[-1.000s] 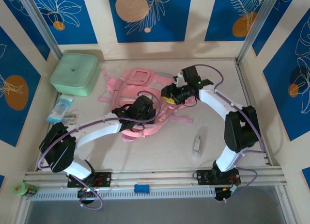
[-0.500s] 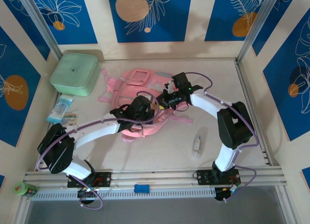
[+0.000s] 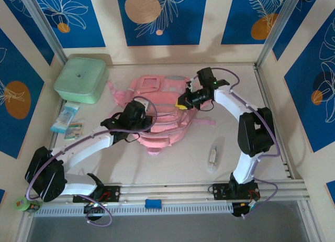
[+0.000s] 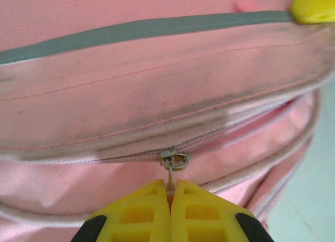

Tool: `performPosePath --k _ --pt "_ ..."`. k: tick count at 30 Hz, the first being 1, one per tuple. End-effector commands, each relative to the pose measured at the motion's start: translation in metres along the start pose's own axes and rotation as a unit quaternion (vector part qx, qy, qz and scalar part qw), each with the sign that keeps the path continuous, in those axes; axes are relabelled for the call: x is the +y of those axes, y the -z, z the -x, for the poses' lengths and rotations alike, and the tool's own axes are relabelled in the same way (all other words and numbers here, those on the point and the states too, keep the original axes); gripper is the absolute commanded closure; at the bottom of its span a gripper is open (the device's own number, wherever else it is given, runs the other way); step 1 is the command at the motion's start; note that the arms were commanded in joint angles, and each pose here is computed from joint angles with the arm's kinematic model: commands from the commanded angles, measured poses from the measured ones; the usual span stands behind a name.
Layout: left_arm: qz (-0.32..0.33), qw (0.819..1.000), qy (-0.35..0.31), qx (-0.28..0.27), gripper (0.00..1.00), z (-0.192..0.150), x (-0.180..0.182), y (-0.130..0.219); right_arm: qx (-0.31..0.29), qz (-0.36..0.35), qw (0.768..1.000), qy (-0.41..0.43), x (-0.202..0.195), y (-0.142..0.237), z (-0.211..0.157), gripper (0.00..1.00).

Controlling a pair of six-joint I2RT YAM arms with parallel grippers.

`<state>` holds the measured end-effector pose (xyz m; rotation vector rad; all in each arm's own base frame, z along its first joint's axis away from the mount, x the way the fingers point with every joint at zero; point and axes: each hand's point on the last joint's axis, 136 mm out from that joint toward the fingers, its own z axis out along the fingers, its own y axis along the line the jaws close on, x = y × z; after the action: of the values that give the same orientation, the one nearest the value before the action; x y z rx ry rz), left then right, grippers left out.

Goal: Pack books, pencil case, and school supplies into a backpack

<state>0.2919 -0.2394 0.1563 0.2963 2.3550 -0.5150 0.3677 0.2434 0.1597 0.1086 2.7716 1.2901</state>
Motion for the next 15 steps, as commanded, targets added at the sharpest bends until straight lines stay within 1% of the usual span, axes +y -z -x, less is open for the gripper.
performPosePath --k 1,4,6,7,9,11,13,14,15 --pt "-0.111 0.994 -0.014 0.017 1.00 -0.012 -0.043 0.008 -0.041 0.001 0.998 0.050 0.013 0.014 0.029 0.94" --pt "-0.115 0.993 -0.016 0.019 1.00 -0.008 -0.057 0.002 -0.031 0.014 0.999 0.035 0.017 0.015 0.018 0.66" --pt "-0.096 0.995 -0.013 0.024 1.00 -0.008 -0.052 -0.004 -0.031 0.026 0.999 0.016 0.019 0.015 0.005 0.52" --pt "-0.084 0.996 -0.012 0.021 1.00 -0.007 -0.048 -0.006 -0.026 0.027 0.999 0.005 0.017 0.009 -0.005 0.46" --pt "-0.082 0.996 -0.011 0.016 1.00 -0.007 -0.047 -0.008 -0.024 0.018 0.999 -0.021 0.010 0.002 -0.021 0.41" --pt "-0.084 0.996 -0.008 0.015 1.00 -0.007 -0.047 -0.010 -0.030 0.028 0.998 -0.048 0.007 -0.008 -0.032 0.39" --pt "-0.089 0.996 -0.008 0.022 1.00 -0.009 -0.049 -0.013 -0.036 0.044 0.997 -0.061 0.011 -0.019 -0.037 0.39" --pt "-0.090 0.996 -0.008 0.024 1.00 -0.011 -0.049 -0.014 -0.036 0.047 0.996 -0.060 0.013 -0.023 -0.038 0.40" --pt "-0.090 0.996 -0.008 0.026 1.00 -0.011 -0.049 -0.015 -0.034 0.043 0.997 -0.058 0.015 -0.027 -0.038 0.44"
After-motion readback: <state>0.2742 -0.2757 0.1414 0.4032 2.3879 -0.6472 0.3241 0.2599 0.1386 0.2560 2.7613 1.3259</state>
